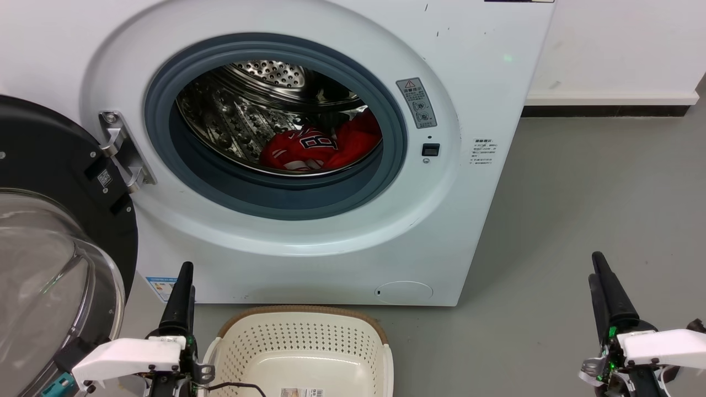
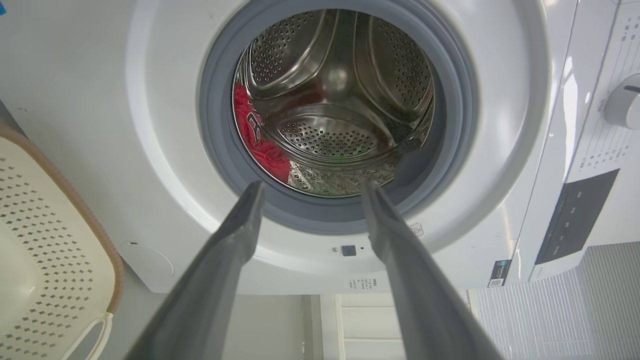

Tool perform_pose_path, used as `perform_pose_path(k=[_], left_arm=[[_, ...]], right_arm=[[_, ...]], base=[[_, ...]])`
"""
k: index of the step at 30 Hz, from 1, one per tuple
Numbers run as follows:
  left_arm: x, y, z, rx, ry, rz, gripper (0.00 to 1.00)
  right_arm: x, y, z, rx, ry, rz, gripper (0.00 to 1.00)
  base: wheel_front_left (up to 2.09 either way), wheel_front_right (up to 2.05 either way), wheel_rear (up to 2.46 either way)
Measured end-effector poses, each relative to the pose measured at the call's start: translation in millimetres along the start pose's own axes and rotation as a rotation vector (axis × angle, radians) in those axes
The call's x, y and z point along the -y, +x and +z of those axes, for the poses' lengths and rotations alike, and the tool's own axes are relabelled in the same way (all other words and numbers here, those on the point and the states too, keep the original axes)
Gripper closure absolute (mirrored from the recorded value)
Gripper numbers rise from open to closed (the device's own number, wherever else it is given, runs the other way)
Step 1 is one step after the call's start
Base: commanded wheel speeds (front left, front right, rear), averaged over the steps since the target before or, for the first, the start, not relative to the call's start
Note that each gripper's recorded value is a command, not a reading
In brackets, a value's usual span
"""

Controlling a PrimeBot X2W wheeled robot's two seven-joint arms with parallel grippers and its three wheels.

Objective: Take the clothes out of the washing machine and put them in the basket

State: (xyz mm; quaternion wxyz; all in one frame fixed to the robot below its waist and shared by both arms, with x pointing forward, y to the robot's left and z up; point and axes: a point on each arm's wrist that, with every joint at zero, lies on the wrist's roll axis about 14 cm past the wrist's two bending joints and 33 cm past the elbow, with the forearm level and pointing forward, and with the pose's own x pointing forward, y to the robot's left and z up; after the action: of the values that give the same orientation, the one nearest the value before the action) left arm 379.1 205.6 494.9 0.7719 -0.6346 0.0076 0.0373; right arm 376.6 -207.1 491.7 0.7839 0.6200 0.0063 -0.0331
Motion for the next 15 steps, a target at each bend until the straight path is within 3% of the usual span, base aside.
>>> perform_pose_path(k=[15], left_arm=[[10.2,-2.3,-6.7,0.012,0.312,0.007,0.00]], right_arm=[[-19.5,-4.4,-2.8,0.012,-0.347,0.063,0.00]], base=[[0.00,0.00,0.00]])
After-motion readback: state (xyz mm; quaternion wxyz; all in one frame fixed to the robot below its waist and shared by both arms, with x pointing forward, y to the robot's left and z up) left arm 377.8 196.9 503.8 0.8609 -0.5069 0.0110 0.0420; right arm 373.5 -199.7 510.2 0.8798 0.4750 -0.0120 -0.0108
